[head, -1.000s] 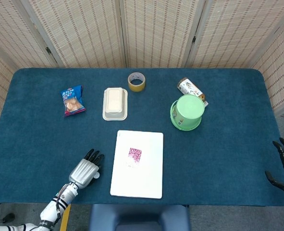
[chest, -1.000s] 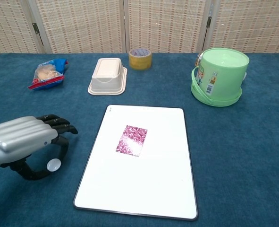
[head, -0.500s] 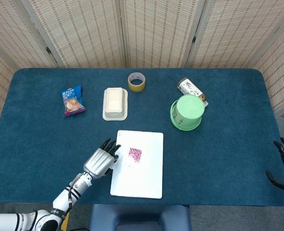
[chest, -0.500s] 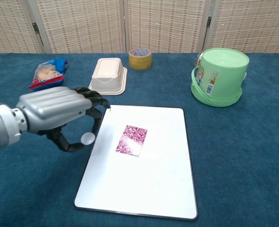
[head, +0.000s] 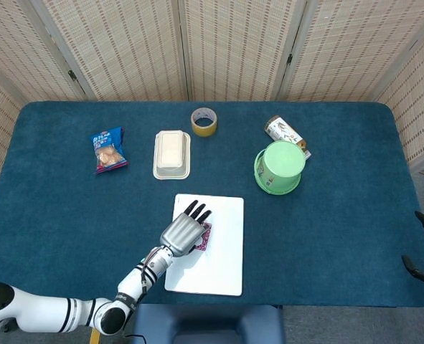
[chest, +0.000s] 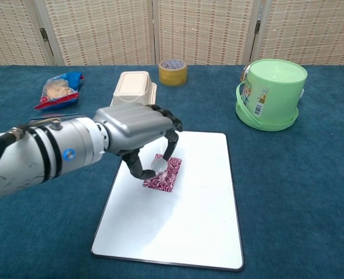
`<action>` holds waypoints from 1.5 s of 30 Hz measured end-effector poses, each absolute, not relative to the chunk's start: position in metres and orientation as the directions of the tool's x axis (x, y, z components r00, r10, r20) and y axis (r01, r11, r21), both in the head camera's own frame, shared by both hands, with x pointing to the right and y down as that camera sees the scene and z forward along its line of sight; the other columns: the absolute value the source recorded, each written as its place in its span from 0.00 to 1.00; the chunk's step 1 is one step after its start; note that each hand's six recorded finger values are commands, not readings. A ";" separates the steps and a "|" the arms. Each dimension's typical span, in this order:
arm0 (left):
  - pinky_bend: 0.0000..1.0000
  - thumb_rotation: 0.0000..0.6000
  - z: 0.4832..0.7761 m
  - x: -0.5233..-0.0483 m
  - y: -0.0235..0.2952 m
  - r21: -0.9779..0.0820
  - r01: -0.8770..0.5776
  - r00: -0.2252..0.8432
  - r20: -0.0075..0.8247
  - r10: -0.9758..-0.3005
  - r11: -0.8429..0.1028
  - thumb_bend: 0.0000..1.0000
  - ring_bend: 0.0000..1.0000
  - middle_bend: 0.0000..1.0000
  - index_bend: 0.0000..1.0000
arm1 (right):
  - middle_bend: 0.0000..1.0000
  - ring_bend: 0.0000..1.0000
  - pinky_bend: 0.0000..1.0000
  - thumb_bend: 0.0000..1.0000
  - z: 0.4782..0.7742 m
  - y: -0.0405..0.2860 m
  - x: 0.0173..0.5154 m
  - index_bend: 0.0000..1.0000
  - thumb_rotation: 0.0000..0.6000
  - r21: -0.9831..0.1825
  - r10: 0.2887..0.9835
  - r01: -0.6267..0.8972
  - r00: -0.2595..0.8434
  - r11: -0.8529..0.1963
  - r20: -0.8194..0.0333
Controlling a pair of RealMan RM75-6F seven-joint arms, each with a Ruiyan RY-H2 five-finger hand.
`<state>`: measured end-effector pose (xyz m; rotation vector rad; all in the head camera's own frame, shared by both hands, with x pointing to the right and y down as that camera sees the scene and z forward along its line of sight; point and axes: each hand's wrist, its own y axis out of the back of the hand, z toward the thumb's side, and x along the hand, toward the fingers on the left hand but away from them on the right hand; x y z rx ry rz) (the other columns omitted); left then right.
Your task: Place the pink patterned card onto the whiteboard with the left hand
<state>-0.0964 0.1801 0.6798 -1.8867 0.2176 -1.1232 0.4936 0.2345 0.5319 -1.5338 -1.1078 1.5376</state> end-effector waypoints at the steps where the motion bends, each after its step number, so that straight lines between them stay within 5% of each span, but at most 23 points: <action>1: 0.00 1.00 0.682 -0.094 0.179 -0.765 0.279 0.567 0.619 -0.543 -0.581 0.38 0.04 0.15 0.48 | 0.06 0.08 0.00 0.31 0.532 0.235 0.494 0.07 1.00 -0.912 0.911 0.096 -0.067 -0.400 -0.406; 16: 0.00 1.00 0.700 -0.077 0.171 -0.722 0.320 0.499 0.679 -0.538 -0.614 0.38 0.03 0.15 0.45 | 0.06 0.08 0.00 0.31 0.533 0.237 0.500 0.07 1.00 -0.911 0.910 0.101 -0.075 -0.400 -0.408; 24: 0.00 1.00 0.701 -0.080 0.173 -0.706 0.333 0.485 0.697 -0.529 -0.625 0.36 0.01 0.14 0.23 | 0.06 0.08 0.00 0.31 0.531 0.237 0.499 0.07 1.00 -0.913 0.912 0.101 -0.075 -0.396 -0.404; 28: 0.00 1.00 0.693 -0.085 0.169 -0.715 0.289 0.490 0.682 -0.543 -0.637 0.36 0.01 0.13 0.20 | 0.06 0.08 0.00 0.31 0.530 0.236 0.499 0.07 1.00 -0.915 0.914 0.101 -0.077 -0.392 -0.399; 37: 0.00 1.00 0.653 -0.150 0.134 -0.786 0.090 0.423 0.586 -0.691 -0.611 0.36 0.02 0.13 0.20 | 0.06 0.08 0.00 0.31 0.529 0.234 0.501 0.07 1.00 -0.916 0.916 0.103 -0.073 -0.387 -0.395; 45: 0.00 1.00 0.617 -0.254 0.112 -0.857 -0.059 0.230 0.487 -0.843 -0.512 0.37 0.02 0.13 0.20 | 0.06 0.08 0.00 0.31 0.531 0.230 0.499 0.07 1.00 -0.908 0.912 0.132 -0.044 -0.398 -0.407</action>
